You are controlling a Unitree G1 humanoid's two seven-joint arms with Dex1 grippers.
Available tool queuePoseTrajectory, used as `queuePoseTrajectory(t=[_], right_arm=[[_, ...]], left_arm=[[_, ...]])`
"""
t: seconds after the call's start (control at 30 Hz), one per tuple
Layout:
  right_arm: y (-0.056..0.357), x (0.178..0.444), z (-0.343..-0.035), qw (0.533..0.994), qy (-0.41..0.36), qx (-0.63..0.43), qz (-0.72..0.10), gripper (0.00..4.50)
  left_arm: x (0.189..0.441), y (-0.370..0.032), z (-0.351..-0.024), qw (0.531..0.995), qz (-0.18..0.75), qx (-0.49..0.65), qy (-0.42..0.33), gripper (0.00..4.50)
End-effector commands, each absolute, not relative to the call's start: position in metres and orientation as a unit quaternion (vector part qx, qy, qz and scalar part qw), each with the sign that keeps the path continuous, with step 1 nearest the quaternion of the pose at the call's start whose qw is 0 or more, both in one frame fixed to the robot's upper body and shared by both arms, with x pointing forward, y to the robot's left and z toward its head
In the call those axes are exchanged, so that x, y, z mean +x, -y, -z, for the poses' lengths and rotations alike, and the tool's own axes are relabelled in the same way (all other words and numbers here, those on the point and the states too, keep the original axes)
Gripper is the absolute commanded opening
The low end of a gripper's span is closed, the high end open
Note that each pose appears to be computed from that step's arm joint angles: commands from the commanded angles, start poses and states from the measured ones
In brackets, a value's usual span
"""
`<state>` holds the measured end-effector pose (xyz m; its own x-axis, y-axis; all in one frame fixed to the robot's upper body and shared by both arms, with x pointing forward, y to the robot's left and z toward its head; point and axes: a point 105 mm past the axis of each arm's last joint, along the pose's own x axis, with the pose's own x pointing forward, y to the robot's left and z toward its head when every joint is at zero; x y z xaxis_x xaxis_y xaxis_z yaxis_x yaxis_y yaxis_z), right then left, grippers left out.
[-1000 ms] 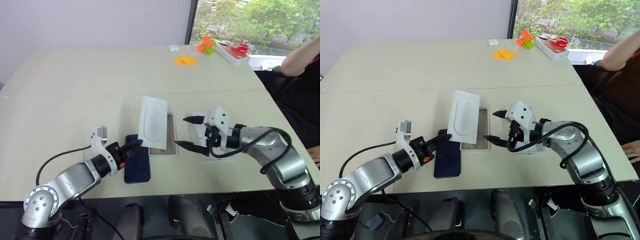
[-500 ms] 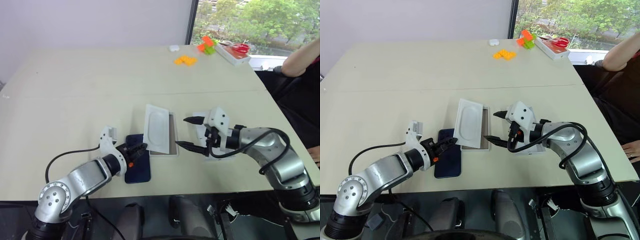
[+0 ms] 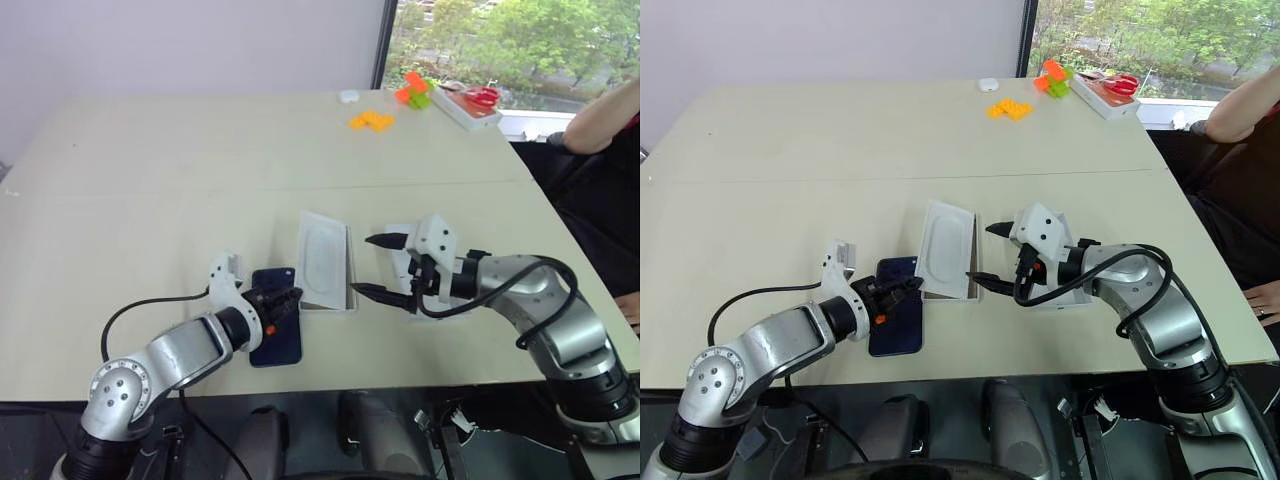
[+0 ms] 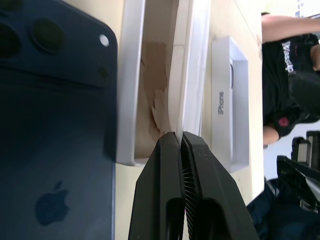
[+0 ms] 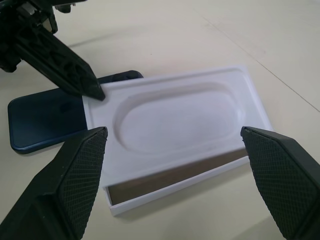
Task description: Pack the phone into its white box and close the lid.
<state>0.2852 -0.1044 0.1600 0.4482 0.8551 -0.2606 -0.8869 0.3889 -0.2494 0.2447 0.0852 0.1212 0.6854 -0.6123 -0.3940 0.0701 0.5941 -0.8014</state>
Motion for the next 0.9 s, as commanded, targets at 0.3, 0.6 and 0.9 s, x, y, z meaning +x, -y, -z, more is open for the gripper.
queuePoseTrajectory(t=[0.3,0.6,0.9], right_arm=[[0.102,0.285,-0.170,0.830,-0.024,-0.183,-0.526,4.50],[0.101,0.287,-0.170,0.829,-0.022,-0.184,-0.527,4.50],[0.097,0.300,-0.167,0.842,-0.029,-0.182,-0.507,4.24]], left_arm=[[0.245,-0.082,-0.123,0.822,0.212,-0.403,-0.343,0.08],[0.244,-0.088,-0.132,0.828,0.218,-0.405,-0.319,4.41],[0.236,-0.132,-0.151,0.855,0.240,-0.387,-0.248,4.49]])
